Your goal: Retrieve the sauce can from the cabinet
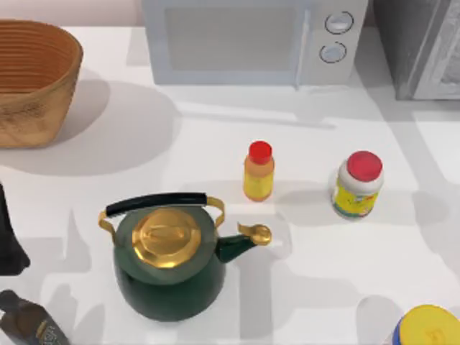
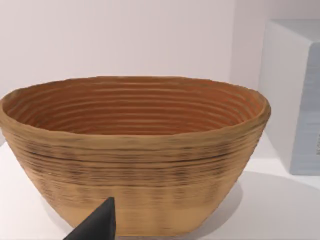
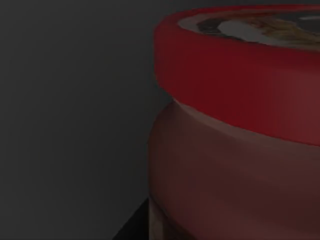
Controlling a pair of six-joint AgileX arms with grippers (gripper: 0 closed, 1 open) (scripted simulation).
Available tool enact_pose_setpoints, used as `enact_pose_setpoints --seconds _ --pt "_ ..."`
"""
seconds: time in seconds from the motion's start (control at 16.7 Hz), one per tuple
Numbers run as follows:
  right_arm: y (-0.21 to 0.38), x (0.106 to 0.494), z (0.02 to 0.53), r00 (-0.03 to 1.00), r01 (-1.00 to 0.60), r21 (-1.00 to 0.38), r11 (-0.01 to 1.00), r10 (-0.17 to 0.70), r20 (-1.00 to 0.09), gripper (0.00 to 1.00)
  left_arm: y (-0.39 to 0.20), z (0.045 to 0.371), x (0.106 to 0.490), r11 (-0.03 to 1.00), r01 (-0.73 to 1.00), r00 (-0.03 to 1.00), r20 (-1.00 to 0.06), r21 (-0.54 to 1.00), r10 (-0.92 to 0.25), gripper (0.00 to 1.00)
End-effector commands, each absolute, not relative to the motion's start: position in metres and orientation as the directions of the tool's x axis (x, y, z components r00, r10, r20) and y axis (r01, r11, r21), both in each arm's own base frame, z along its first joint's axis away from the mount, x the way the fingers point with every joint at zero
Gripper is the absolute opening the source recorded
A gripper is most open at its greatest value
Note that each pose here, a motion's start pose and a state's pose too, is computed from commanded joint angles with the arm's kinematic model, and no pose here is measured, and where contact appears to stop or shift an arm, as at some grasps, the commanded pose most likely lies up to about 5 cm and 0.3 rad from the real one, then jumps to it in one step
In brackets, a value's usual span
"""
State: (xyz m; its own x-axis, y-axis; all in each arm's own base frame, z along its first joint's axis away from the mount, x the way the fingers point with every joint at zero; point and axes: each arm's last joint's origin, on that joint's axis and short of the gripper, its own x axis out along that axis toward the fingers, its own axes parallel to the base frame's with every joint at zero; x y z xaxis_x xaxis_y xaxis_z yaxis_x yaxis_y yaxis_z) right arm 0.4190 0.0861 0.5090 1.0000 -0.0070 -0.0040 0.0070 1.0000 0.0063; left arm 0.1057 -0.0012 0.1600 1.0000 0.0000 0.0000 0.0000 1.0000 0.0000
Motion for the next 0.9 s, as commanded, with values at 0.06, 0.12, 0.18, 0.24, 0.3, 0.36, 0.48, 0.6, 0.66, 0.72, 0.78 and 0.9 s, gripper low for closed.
enact_pose_setpoints --seconds 0.06,0.12,0.18,0.24,0.3,0.36,0.48,0.6,0.66,0.72,0.78,0.9 --pt "0.086 0.418 0.509 1.0 0.007 0.006 1.0 -0.007 -0.004 0.0 -0.001 0.16 0.106 1.0 0.0 1.0 0.0 0.0 0.0 1.0" --pt "0.088 0.414 0.511 1.0 0.006 0.006 1.0 -0.006 -0.006 0.0 -0.001 0.16 0.106 1.0 0.0 1.0 0.0 0.0 0.0 1.0" --pt "0.089 0.407 0.515 1.0 0.005 0.006 1.0 -0.005 -0.009 0.0 -0.001 0.16 0.106 1.0 0.0 1.0 0.0 0.0 0.0 1.0" --pt "0.091 0.397 0.52 1.0 0.005 0.006 1.0 -0.005 -0.011 0.0 -0.001 0.16 0.106 1.0 0.0 1.0 0.0 0.0 0.0 1.0" --pt "0.093 0.383 0.526 1.0 0.007 0.006 1.0 -0.007 -0.012 0.0 -0.001 0.16 0.106 1.0 0.0 1.0 0.0 0.0 0.0 1.0" --pt "0.094 0.366 0.534 1.0 0.008 0.006 1.0 -0.008 -0.011 0.0 -0.001 0.16 0.106 1.0 0.0 1.0 0.0 0.0 0.0 1.0" --pt "0.094 0.327 0.55 1.0 0.01 0.007 1.0 -0.01 -0.004 0.0 -0.001 0.16 0.106 1.0 0.0 1.0 0.0 0.0 0.0 1.0" --pt "0.092 0.287 0.562 1.0 0.009 0.009 1.0 -0.009 0.004 0.0 -0.001 0.16 0.106 1.0 0.0 1.0 0.0 0.0 0.0 1.0" --pt "0.09 0.27 0.566 1.0 0.009 0.01 1.0 -0.009 0.005 0.0 -0.001 0.16 0.106 1.0 0.0 1.0 0.0 0.0 0.0 1.0" --pt "0.089 0.257 0.568 1.0 0.008 0.009 1.0 -0.008 0.004 0.0 -0.001 0.16 0.106 1.0 0.0 1.0 0.0 0.0 0.0 1.0" --pt "0.089 0.247 0.569 1.0 0.008 0.008 1.0 -0.008 0.0 0.0 -0.001 0.16 0.106 1.0 0.0 1.0 0.0 0.0 0.0 1.0" --pt "0.088 0.239 0.569 1.0 0.007 0.006 1.0 -0.007 -0.004 0.0 -0.001 0.16 0.106 1.0 0.0 1.0 0.0 0.0 0.0 1.0"
